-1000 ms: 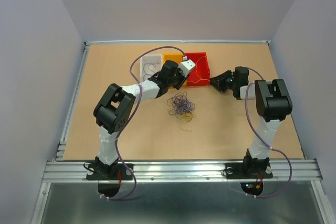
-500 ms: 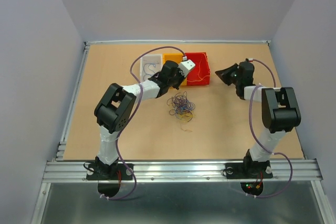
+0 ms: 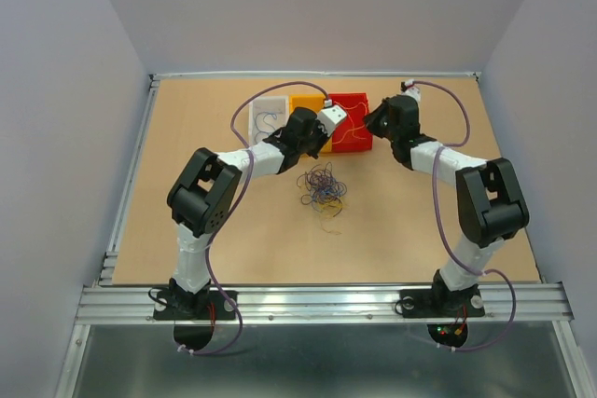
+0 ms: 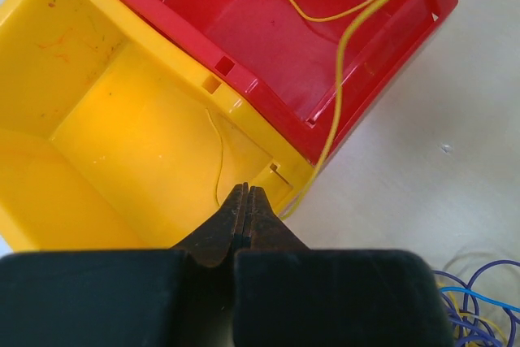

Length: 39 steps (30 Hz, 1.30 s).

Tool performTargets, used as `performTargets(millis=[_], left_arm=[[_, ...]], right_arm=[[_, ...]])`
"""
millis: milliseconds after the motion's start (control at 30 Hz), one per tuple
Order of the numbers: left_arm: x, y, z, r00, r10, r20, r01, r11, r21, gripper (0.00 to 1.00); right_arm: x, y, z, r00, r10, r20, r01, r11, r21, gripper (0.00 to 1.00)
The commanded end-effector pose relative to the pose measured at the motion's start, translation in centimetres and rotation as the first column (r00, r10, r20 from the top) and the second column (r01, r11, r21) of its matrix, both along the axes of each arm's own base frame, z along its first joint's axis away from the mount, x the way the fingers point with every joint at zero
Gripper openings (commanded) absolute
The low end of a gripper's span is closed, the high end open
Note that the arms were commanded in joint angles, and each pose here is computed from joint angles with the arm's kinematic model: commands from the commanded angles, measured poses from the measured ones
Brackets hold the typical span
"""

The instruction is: Untangle the cables

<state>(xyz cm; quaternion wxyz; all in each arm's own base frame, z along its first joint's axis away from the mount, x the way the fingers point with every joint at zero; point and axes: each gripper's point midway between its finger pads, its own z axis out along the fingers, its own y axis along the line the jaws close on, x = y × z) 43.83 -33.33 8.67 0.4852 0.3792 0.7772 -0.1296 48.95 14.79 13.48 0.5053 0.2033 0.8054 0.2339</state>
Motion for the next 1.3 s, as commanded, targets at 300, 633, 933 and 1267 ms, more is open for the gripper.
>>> performTargets(millis=[300, 633, 933, 1267], left_arm=[[0.5, -0.4, 5.4, 0.995, 0.010, 0.095, -0.002, 0.997, -0.081, 0.00], [2.3, 2.9, 7.4, 0.994, 0.099, 0.036, -0.089, 0.973, -0.212, 0.00], [2.1, 4.1, 9.2, 0.998, 0.053, 0.026, -0.043, 0.953, -0.301, 0.01], [0.6, 4.1, 10.2, 0.995, -0.050, 0.087, 0.072, 0.961, -0.267, 0.67]], right_arm=[[4.7, 3.7, -1.6, 0.996, -0.004, -0.094, -0.037, 0.903, -0.427, 0.01], [3.4, 5.3, -11.6, 0.907, 0.029, -0.420, -0.236, 0.861, -0.451, 0.04], [2.5, 4.9, -7.9, 0.931, 0.029, -0.364, -0.196, 0.881, -0.431, 0.14], [1.9, 5.5, -4.7, 0.961, 0.096, -0.260, -0.194, 0.903, -0.384, 0.51]])
